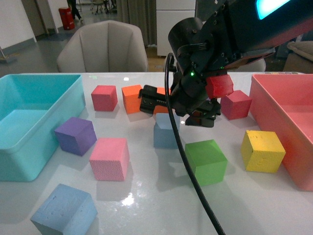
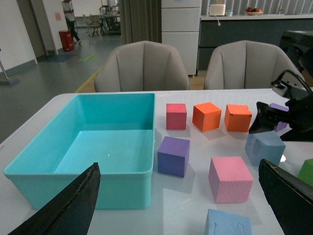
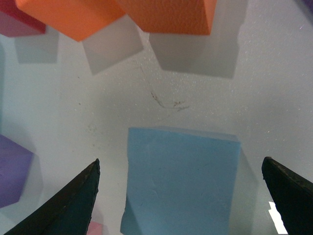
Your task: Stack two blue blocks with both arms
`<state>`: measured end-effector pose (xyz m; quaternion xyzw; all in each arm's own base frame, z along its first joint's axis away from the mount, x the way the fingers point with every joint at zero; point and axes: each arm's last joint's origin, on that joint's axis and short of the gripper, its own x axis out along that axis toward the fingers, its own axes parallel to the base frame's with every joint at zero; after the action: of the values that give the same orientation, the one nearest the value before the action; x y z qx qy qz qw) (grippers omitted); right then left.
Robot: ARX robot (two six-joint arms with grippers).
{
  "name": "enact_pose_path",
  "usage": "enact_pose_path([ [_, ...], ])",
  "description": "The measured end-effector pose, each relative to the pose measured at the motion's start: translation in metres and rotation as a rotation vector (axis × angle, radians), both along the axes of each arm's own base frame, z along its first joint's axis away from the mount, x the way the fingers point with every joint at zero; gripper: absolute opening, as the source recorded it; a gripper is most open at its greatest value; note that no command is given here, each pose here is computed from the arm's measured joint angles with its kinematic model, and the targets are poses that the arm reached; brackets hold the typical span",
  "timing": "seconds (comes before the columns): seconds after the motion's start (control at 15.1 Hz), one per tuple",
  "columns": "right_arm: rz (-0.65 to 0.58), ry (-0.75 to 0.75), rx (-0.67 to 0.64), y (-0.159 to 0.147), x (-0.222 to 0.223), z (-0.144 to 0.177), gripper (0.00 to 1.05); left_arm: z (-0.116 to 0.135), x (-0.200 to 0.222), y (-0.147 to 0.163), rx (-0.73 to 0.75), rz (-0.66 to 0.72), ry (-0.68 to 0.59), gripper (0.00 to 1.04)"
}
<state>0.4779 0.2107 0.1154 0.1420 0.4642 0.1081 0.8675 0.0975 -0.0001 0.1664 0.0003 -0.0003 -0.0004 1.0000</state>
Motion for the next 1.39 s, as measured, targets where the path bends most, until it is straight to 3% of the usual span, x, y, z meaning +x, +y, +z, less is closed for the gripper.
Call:
enact_pose_path([
  [0.4, -0.075, -0.250, 0.072, -0.027, -0.034, 0.079, 0.98, 0.000, 0.000, 0.000, 0.000, 0.000, 0.000, 0.98],
  [0.46, -0.208, -0.378, 0.019, -0.058, -0.061, 0.104, 0.98, 0.000, 0.000, 0.000, 0.000, 0.000, 0.000, 0.98],
  [0.53, -0.378, -0.386, -0.036, -0.099, -0.086, 0.116, 0.98, 0.000, 0.000, 0.000, 0.000, 0.000, 0.000, 0.98],
  [0.66, -0.496, -0.377, -0.022, -0.126, -0.100, 0.118, 0.98, 0.000, 0.000, 0.000, 0.000, 0.000, 0.000, 0.98],
  [0.73, -0.505, -0.508, 0.032, -0.133, -0.105, 0.119, 0.94, 0.000, 0.000, 0.000, 0.000, 0.000, 0.000, 0.98],
  [0.79, -0.413, -0.691, 0.017, -0.145, -0.123, 0.118, 0.81, 0.000, 0.000, 0.000, 0.000, 0.000, 0.000, 0.98],
  [0.93, -0.297, -0.935, -0.174, -0.173, -0.178, 0.126, 0.55, 0.000, 0.000, 0.000, 0.000, 0.000, 0.000, 0.98],
  [1.06, -0.248, -0.903, -0.278, -0.185, -0.244, 0.118, 0.30, 0.000, 0.000, 0.000, 0.000, 0.000, 0.000, 0.98],
  [1.19, -0.194, -0.890, -0.294, -0.185, -0.308, 0.096, 0.04, 0.000, 0.000, 0.000, 0.000, 0.000, 0.000, 0.98],
  [1.32, -0.247, -1.002, -0.289, -0.195, -0.326, 0.104, 0.02, 0.000, 0.000, 0.000, 0.000, 0.000, 0.000, 0.98],
  [1.39, -0.236, -0.977, -0.292, -0.197, -0.330, 0.093, 0.02, 0.000, 0.000, 0.000, 0.000, 0.000, 0.000, 0.98],
])
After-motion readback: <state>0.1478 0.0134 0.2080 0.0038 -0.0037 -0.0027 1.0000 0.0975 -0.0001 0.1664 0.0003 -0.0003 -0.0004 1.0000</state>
